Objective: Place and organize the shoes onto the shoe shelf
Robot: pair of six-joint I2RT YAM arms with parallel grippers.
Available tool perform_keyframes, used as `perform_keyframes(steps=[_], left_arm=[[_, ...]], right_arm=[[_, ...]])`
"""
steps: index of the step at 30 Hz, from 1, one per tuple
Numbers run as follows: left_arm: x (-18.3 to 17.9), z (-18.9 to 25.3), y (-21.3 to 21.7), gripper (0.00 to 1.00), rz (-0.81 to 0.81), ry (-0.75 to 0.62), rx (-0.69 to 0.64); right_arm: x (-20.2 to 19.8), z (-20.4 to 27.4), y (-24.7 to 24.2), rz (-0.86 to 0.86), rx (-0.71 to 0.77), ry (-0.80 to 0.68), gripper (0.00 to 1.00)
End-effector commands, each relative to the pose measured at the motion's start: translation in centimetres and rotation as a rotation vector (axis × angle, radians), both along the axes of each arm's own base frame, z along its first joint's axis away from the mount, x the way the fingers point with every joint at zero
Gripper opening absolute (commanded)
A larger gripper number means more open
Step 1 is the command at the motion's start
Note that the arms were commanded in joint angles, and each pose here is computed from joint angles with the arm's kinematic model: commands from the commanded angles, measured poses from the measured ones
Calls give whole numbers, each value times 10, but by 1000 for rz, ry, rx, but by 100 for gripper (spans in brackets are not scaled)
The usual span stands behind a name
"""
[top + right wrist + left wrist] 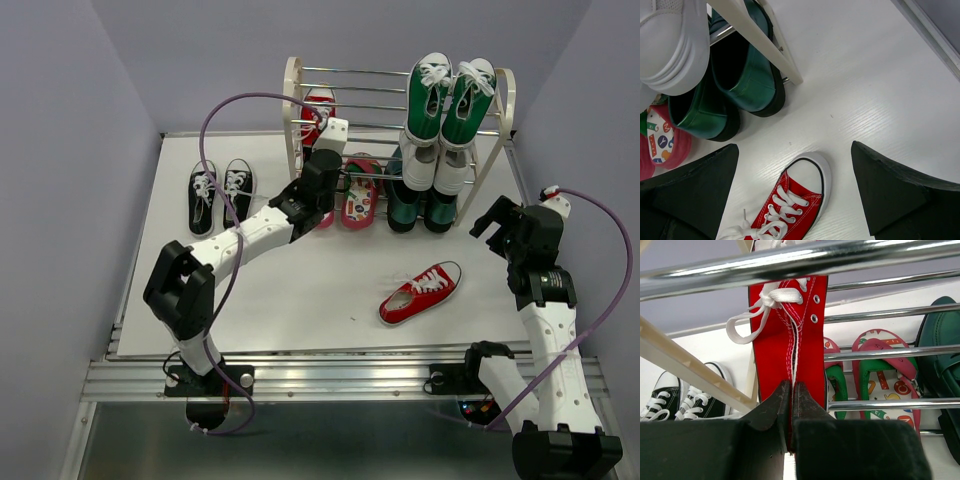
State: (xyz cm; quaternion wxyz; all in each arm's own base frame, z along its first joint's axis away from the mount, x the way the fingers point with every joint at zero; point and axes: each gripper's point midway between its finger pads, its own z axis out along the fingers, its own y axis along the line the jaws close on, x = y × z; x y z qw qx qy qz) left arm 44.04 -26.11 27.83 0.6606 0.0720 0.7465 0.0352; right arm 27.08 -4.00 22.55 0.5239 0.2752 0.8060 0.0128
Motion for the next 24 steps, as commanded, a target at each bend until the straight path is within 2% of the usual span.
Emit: perform_keyframes(steps=[1,11,17,20,24], left_arm=[[7,74,-2,0,5,-176,-157],[17,61,3,0,68,-157,-172],[18,56,1,21,64,-141,-170],[15,56,2,37,61,-136,-184],[11,57,4,46,51,-130,-194]], right_arm=[[4,11,1,5,-4,-50,100],[3,12,2,10,-5,-54,100],[2,13,2,11,-7,-60,100],[2,14,3,16,-7,-63,100],[1,15,4,25,-6,-67,100]])
